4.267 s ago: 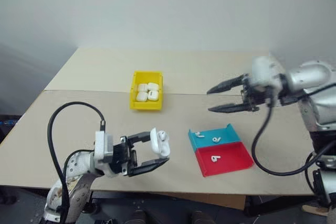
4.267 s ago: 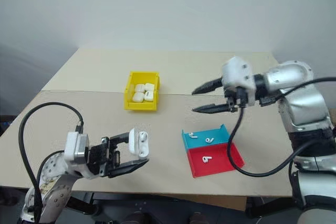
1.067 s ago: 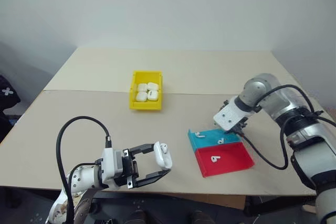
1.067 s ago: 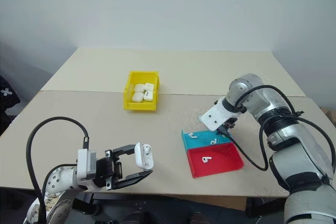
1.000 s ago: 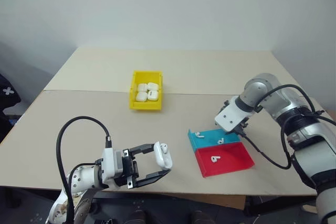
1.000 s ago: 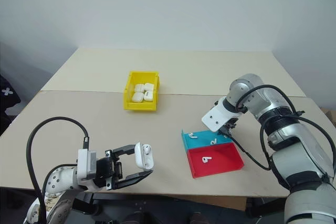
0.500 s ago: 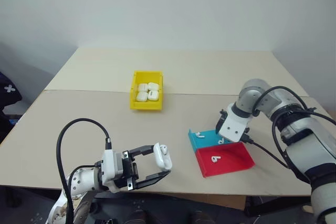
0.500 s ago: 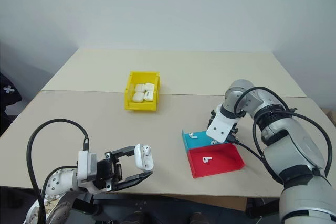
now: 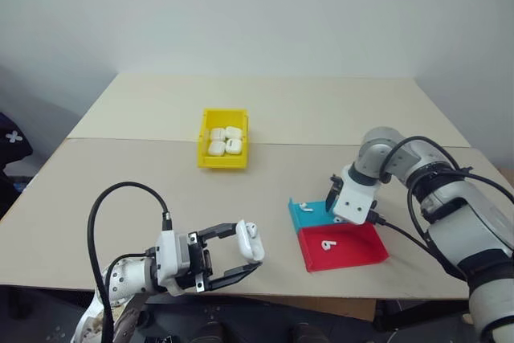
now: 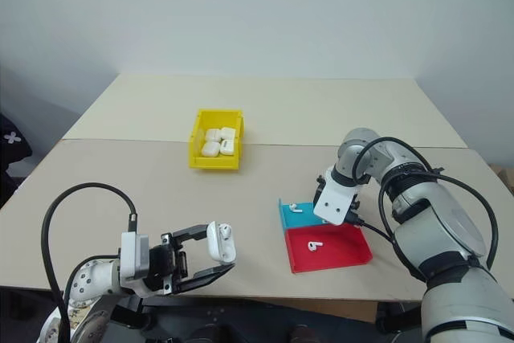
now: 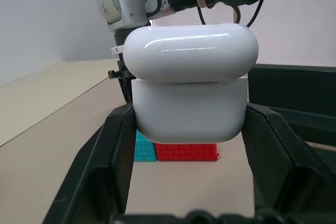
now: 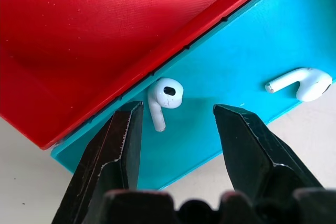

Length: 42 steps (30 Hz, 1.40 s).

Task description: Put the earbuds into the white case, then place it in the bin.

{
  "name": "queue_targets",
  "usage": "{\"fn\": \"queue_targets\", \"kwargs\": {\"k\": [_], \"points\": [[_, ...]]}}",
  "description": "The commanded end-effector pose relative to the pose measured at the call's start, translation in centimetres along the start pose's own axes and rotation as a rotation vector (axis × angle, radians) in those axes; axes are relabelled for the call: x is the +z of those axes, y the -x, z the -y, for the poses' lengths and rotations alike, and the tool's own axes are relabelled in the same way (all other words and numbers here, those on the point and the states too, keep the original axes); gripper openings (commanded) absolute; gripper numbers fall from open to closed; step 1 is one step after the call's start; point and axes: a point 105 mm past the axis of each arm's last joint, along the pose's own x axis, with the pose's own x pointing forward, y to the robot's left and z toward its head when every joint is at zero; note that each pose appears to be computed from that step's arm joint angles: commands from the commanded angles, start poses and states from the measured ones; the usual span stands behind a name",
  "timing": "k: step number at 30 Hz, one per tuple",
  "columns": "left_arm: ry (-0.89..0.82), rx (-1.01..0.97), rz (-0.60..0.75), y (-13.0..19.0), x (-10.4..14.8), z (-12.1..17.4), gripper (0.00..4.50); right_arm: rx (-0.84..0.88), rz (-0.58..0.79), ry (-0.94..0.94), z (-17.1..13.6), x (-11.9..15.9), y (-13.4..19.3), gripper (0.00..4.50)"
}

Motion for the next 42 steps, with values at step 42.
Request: {"fn": "queue_targets", "kwargs": {"k": [42], "points": [[-0.055,-0.01,0.012,-0.3,0.6,0.8,2.74,-0.03,-0.004,-0.048,2.0,-0.3,0.2,2.6]]}}
